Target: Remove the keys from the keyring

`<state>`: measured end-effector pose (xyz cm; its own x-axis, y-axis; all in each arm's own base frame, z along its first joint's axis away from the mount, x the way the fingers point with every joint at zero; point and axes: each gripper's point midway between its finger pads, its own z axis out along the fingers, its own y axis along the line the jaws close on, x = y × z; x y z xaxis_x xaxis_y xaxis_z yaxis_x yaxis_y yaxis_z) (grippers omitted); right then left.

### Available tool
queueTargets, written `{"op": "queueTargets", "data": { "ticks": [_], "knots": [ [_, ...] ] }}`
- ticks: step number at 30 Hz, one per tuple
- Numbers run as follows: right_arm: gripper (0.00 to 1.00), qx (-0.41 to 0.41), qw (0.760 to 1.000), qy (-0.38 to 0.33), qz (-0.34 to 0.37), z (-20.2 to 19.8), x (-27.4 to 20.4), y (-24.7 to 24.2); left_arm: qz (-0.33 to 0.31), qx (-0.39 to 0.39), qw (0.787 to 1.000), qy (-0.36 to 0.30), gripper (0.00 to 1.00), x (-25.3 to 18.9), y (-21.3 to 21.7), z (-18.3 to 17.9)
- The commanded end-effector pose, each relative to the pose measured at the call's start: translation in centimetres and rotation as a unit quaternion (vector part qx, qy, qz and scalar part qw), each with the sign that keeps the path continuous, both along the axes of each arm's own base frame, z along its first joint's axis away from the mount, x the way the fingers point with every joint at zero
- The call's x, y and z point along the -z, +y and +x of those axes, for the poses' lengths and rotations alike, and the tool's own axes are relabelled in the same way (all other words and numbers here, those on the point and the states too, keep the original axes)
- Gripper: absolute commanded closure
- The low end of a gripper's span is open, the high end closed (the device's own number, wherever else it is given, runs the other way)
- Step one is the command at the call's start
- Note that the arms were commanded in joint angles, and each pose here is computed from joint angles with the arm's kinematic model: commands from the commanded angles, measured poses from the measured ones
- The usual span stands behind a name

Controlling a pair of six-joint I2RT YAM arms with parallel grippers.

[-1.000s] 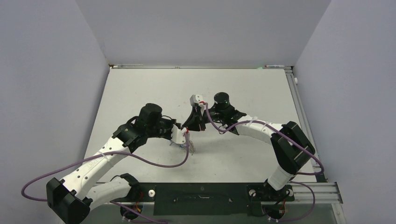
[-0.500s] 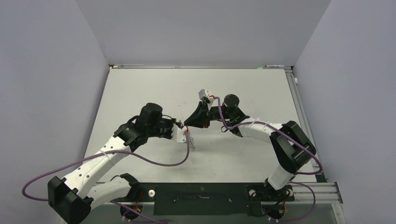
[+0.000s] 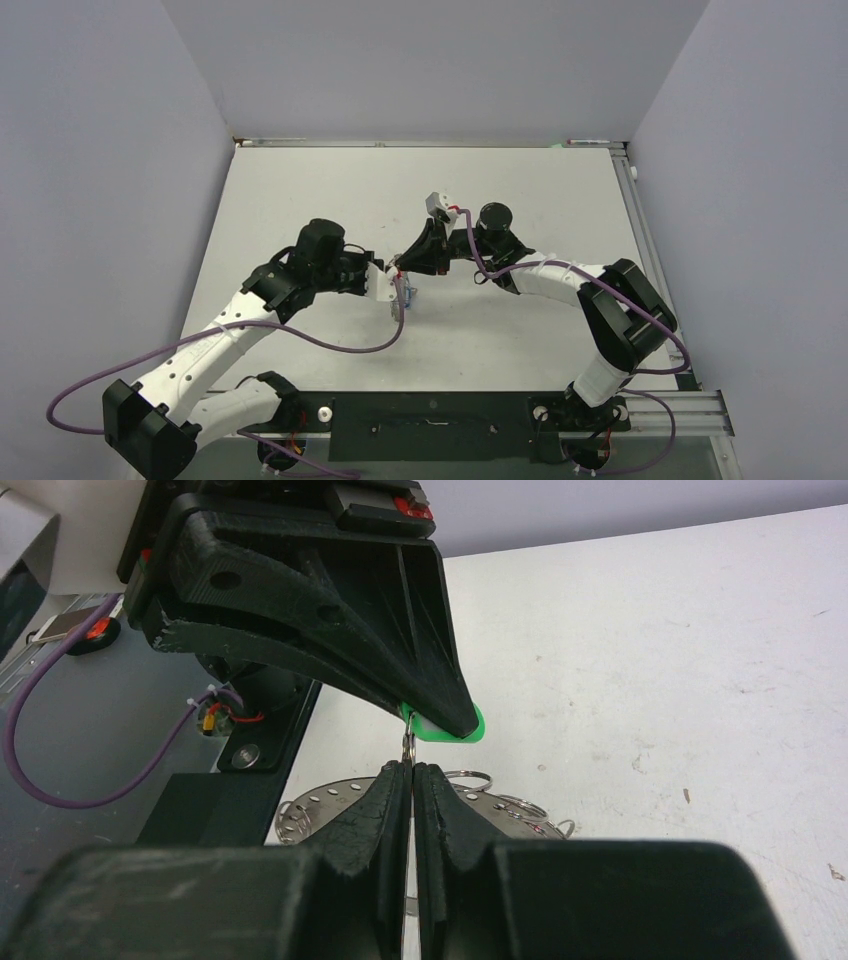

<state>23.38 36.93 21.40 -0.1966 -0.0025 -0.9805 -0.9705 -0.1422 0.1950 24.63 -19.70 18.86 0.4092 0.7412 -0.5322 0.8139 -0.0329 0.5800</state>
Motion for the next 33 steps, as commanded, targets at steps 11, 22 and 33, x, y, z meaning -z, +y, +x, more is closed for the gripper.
{"op": "queueTargets", "data": {
  "ticks": [11,22,33],
  "knots": [
    [0.95,-0.013,0.998,-0.063,-0.019,-0.8,1.1,0.4,-0.039,0.007,0.999,-0.034,1.00,-4.5,-1.0,0.8],
    [0.71,-0.030,0.996,-0.077,-0.023,-0.9,0.7,0.8,-0.030,0.021,0.999,-0.040,1.00,-4.4,-1.2,0.6],
    [0.57,-0.032,0.995,-0.091,-0.010,-0.2,-1.1,1.8,-0.024,0.035,0.998,-0.039,1.00,-3.9,-1.2,0.1]
  ]
}}
